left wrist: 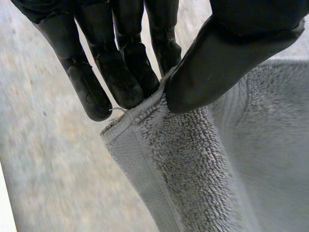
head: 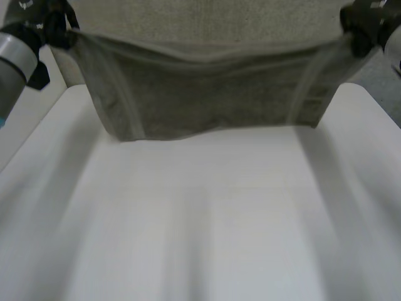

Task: Fold the towel.

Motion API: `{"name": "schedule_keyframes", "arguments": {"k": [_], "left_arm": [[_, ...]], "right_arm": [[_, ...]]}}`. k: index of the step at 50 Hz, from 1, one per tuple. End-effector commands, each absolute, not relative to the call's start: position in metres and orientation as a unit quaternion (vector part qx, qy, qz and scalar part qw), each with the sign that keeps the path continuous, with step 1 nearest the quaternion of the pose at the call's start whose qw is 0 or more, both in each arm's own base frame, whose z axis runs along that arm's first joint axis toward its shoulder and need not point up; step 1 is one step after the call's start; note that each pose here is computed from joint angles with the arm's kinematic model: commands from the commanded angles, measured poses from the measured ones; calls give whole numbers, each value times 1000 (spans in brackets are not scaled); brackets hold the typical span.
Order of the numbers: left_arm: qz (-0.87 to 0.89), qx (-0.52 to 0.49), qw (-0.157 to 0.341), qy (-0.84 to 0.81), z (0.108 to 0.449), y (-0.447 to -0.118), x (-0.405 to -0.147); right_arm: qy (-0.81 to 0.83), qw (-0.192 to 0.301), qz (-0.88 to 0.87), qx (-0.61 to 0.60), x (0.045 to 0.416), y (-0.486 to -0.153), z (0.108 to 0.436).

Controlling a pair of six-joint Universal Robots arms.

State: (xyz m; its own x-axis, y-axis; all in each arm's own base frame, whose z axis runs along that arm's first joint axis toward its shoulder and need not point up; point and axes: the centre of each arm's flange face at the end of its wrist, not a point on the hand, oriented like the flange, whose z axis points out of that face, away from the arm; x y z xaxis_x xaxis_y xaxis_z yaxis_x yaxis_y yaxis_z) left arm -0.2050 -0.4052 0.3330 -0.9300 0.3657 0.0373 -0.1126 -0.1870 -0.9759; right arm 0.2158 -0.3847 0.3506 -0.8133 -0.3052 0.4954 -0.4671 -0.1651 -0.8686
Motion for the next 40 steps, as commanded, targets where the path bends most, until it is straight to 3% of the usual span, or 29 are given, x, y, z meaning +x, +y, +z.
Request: {"name": "schedule_keyframes", "arguments": {"k": [1, 8, 14, 20, 27, 35, 40], "left_arm": [[690, -121, 180, -691, 279, -366, -194], [665, -124, 191, -712, 256, -330, -170], [672, -130, 197, -702, 262, -297, -152], [684, -144, 204, -686, 273, -282, -148], [684, -147, 206, -684, 274, -287, -148], [658, -155, 226, -702, 245, -323, -163], [632, -154, 232, -723, 216, -352, -177]], "right_arm": [[-705, 3, 622, 341, 205, -348, 307], [-731, -7, 576, 366, 184, -324, 283], [-712, 19, 598, 369, 163, -301, 306], [-704, 25, 614, 357, 144, -306, 320], [-714, 24, 606, 350, 135, -318, 321], [-743, 2, 570, 350, 136, -348, 285], [-750, -10, 551, 366, 157, -364, 259]]}}
